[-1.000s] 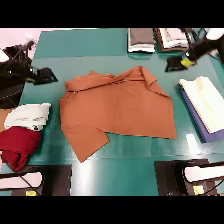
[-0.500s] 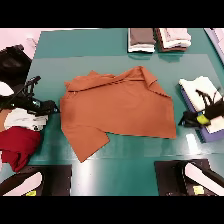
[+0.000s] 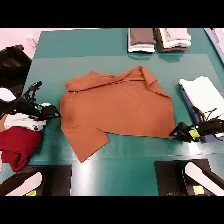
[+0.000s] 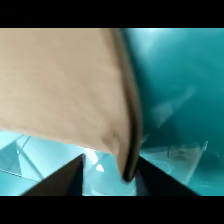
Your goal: Fold the shirts.
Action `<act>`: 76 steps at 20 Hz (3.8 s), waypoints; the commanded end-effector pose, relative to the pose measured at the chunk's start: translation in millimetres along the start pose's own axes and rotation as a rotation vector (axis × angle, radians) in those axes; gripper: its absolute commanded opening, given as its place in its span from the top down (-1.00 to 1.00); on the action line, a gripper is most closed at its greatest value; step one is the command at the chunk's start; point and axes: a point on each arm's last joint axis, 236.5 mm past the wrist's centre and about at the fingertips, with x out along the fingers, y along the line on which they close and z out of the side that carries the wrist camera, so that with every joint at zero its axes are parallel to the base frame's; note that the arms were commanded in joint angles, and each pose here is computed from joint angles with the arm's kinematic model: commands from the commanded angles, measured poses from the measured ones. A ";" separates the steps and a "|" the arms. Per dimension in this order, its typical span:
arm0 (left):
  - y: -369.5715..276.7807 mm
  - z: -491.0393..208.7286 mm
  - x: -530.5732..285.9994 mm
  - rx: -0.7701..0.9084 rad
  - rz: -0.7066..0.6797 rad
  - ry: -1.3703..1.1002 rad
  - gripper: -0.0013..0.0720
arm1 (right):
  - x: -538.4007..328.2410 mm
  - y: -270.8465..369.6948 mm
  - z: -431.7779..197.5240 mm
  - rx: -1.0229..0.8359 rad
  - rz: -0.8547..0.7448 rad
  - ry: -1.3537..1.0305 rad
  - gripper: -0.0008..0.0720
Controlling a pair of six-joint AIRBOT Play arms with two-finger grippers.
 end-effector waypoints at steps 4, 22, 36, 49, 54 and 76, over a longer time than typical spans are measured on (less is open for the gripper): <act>4.5 -12.9 5.3 -0.003 0.009 0.042 -0.38 | 11.9 17.3 12.4 -0.147 -0.055 -0.059 0.93; -33.1 -27.0 37.5 -0.045 -0.170 0.001 0.89 | -46.2 53.2 33.5 -0.269 -0.055 -0.224 0.93; -262.0 -44.9 -579.7 0.631 -0.212 -1.616 0.89 | -481.0 293.0 -72.8 -0.873 -0.134 -1.476 0.94; -184.9 104.7 -369.5 0.361 -0.176 -0.967 0.89 | -400.3 256.1 43.8 -0.711 -0.111 -1.069 0.94; -103.4 171.6 -161.4 0.181 -0.147 -0.514 0.89 | -230.1 204.3 150.7 -0.656 -0.268 -0.586 0.94; 5.1 150.9 38.6 0.067 -0.014 -0.110 0.89 | -73.4 158.3 214.1 -0.527 -0.276 -0.296 0.94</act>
